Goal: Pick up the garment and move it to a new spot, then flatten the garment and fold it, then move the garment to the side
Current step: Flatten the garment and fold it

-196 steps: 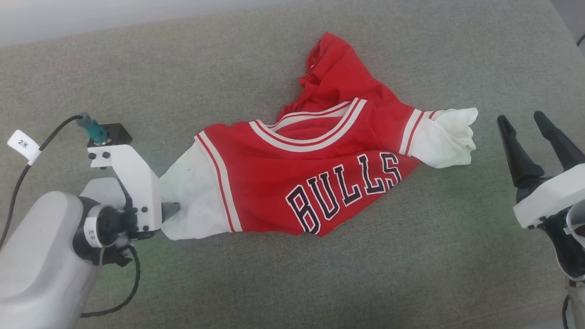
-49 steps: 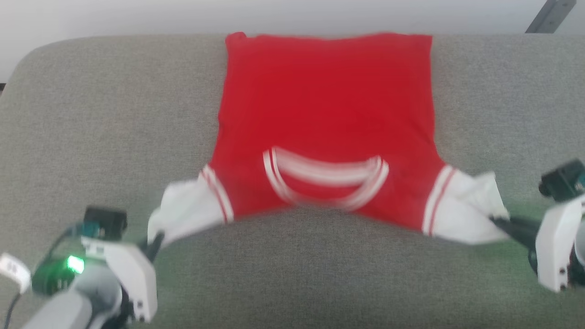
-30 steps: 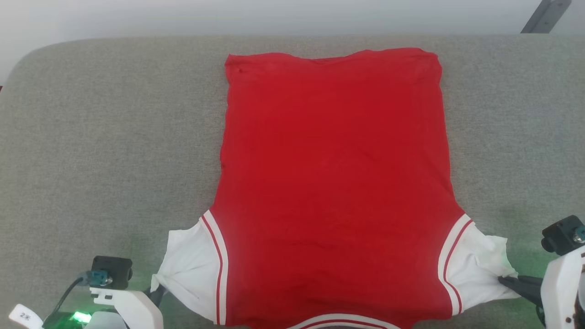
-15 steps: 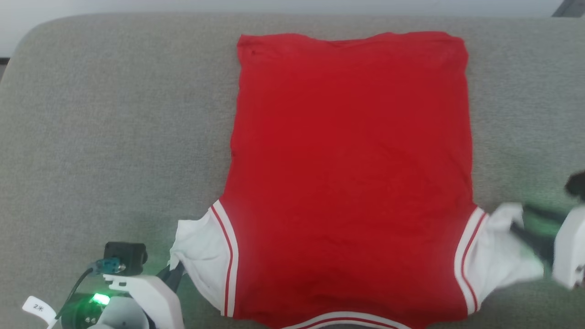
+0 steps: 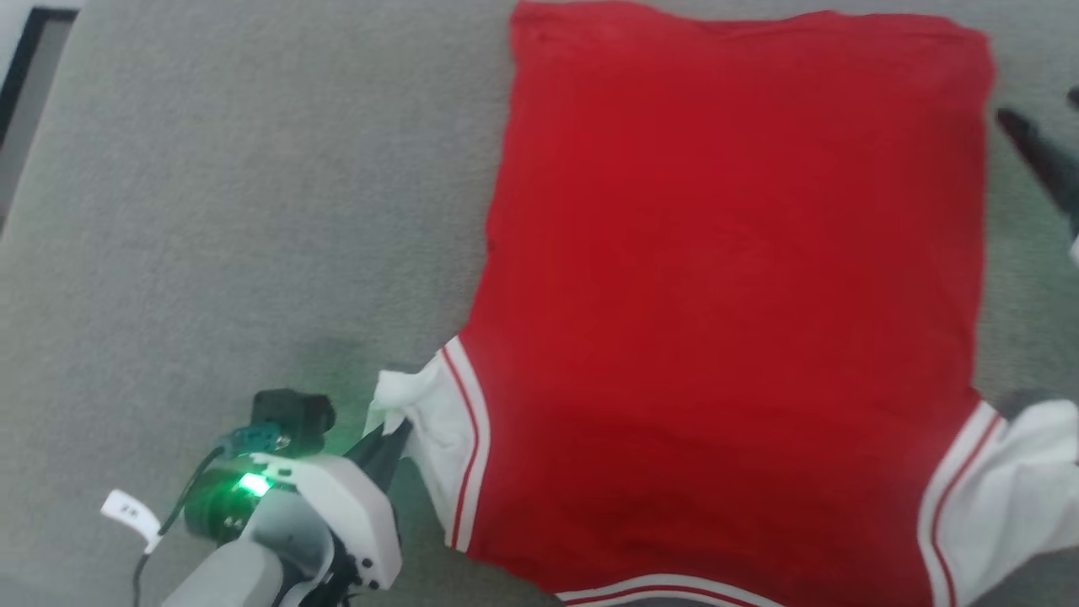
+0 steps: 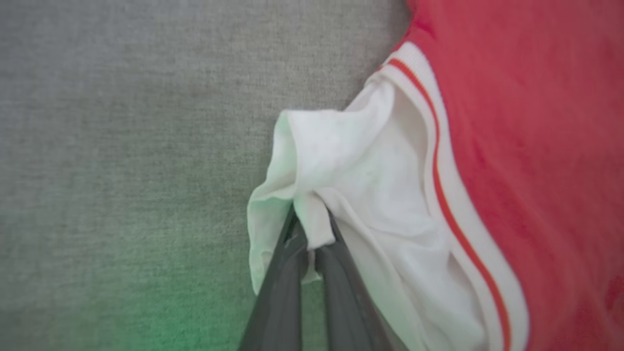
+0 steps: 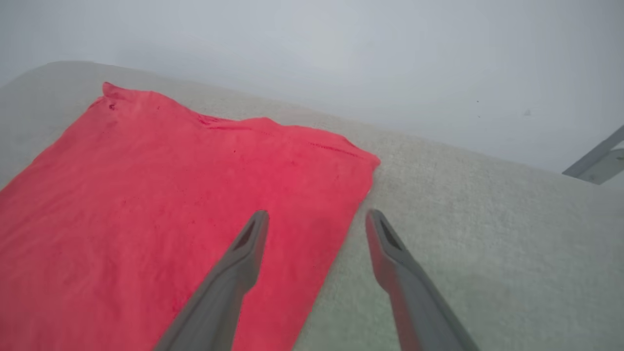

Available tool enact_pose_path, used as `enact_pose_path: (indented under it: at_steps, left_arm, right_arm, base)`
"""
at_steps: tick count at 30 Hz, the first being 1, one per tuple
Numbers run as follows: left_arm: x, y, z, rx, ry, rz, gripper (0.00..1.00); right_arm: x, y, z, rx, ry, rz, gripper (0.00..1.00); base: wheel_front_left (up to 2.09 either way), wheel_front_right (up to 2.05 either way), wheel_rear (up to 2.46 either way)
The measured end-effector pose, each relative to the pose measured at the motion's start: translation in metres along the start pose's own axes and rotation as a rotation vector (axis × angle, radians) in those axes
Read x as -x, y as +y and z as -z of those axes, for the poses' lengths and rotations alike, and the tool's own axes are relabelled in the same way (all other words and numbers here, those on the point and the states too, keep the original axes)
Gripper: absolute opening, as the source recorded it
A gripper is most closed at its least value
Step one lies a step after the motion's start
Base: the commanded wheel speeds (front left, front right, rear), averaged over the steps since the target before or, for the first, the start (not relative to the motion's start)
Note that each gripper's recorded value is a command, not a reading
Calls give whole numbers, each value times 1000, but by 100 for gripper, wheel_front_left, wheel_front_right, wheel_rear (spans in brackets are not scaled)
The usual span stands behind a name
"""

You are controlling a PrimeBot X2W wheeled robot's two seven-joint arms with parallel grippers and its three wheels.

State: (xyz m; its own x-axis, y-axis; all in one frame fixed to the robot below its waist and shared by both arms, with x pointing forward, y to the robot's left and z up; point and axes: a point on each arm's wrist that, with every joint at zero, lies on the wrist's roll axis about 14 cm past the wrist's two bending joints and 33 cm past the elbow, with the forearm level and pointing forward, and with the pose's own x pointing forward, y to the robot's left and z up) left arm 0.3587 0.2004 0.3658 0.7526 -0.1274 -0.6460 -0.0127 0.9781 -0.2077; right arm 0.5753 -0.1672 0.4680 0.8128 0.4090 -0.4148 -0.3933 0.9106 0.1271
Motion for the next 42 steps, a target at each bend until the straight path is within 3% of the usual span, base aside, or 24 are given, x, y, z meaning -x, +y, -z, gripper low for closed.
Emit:
enact_pose_path:
  at_steps: [7, 13, 22, 23, 24, 33, 42]
  left_arm:
    - [-6, 4, 0, 9, -9, -8, 0]
    - [-12, 6, 2, 25, -17, -11, 0]
    - [-19, 11, 8, 67, -19, -23, 0]
    - [-19, 10, 9, 80, -19, -19, 0]
    - [-19, 11, 9, 74, -17, -19, 0]
    - [-20, 12, 3, 35, -28, -4, 0]
    - [-24, 10, -14, 1, -59, 14, 0]
  right_arm:
    - [-58, -17, 0, 0, 108, 60, 100]
    - [-96, -22, 29, -57, 278, 90, 100]
    - [-119, -20, 70, -174, 538, 113, 100]
    - [-119, -18, 70, -172, 554, 112, 95]
    - [-118, -17, 70, -164, 571, 111, 0]
    - [-91, -10, 68, -106, 602, 99, 0]
    - [-30, -2, 72, -45, 571, 36, 0]
  base:
    - [0, 0, 0]
    - [0, 0, 0]
    - [0, 0, 0]
    - [0, 0, 0]
    - [0, 0, 0]
    - [0, 0, 0]
    - [0, 0, 0]
